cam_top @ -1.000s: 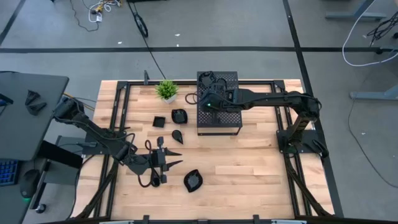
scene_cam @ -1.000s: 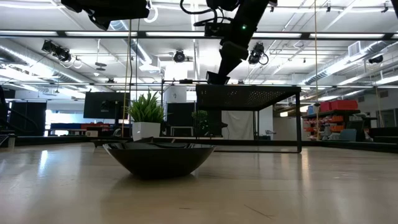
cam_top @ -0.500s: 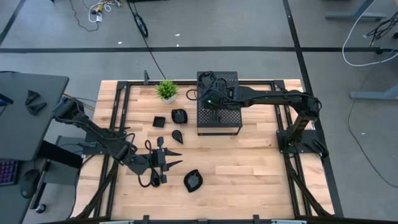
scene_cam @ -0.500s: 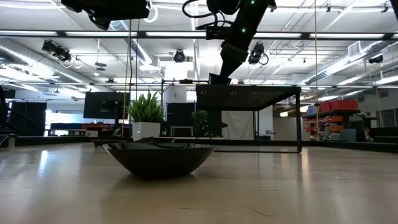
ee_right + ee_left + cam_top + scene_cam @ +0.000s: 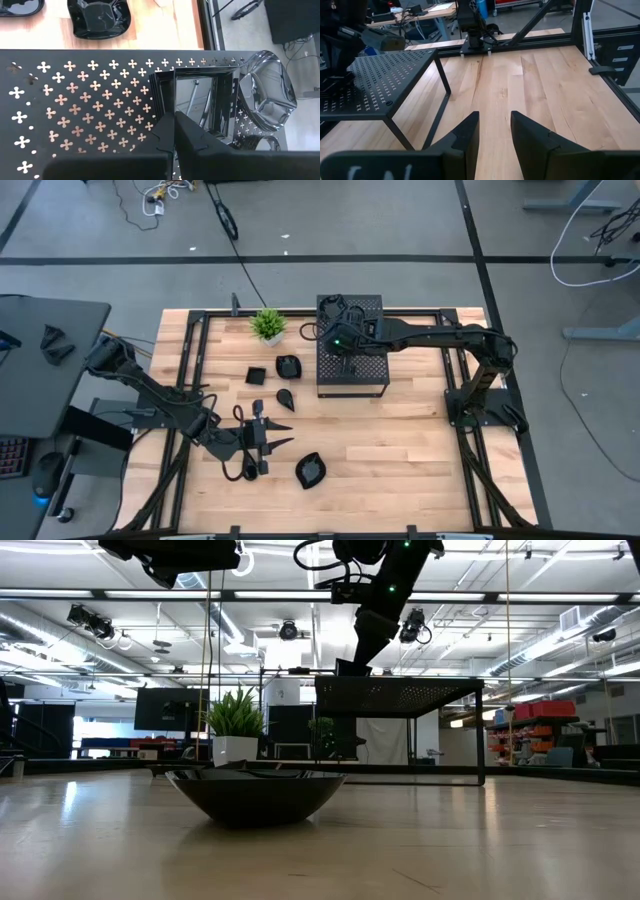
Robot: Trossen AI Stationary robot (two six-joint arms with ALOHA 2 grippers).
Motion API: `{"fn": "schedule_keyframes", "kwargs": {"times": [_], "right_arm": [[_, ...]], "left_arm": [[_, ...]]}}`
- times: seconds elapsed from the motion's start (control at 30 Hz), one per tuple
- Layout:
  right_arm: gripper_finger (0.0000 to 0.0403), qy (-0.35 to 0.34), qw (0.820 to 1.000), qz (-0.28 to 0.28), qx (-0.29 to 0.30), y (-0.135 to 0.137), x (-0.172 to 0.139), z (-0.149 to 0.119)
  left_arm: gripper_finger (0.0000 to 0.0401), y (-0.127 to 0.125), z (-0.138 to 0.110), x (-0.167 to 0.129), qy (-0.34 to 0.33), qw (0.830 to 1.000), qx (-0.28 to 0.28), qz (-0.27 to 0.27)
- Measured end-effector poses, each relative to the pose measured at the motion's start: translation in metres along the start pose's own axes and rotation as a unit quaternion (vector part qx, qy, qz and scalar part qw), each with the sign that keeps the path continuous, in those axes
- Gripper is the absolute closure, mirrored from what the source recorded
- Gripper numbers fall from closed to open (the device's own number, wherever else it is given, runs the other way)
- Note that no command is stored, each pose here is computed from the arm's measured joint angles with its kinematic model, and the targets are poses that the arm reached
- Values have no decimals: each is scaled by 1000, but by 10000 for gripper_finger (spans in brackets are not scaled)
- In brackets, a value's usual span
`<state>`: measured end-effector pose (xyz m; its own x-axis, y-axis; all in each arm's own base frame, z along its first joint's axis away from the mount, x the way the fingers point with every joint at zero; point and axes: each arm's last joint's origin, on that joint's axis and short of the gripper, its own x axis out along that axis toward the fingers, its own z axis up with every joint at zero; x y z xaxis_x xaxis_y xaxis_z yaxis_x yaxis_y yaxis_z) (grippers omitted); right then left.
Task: Pick & Place Mini shaped plates
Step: Stack the right square plate on top of the square plates on the shelf
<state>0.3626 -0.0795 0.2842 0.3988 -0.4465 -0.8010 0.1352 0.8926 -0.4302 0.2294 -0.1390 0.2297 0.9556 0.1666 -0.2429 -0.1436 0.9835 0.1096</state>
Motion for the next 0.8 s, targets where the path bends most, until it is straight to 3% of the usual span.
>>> {"fn": "schedule_keyframes", "kwargs": {"times": [0.13,0.57,0.8], "right_arm": [[385,0,1000,0,-1,0,0,0],[287,-8,1000,0,-29,1,-5,1],[297,-32,999,16,-34,3,-21,1]], "left_arm": [[284,0,0,0,0,1000,0,0],[284,0,0,0,0,1000,0,0],[284,0,0,0,0,1000,0,0]]}}
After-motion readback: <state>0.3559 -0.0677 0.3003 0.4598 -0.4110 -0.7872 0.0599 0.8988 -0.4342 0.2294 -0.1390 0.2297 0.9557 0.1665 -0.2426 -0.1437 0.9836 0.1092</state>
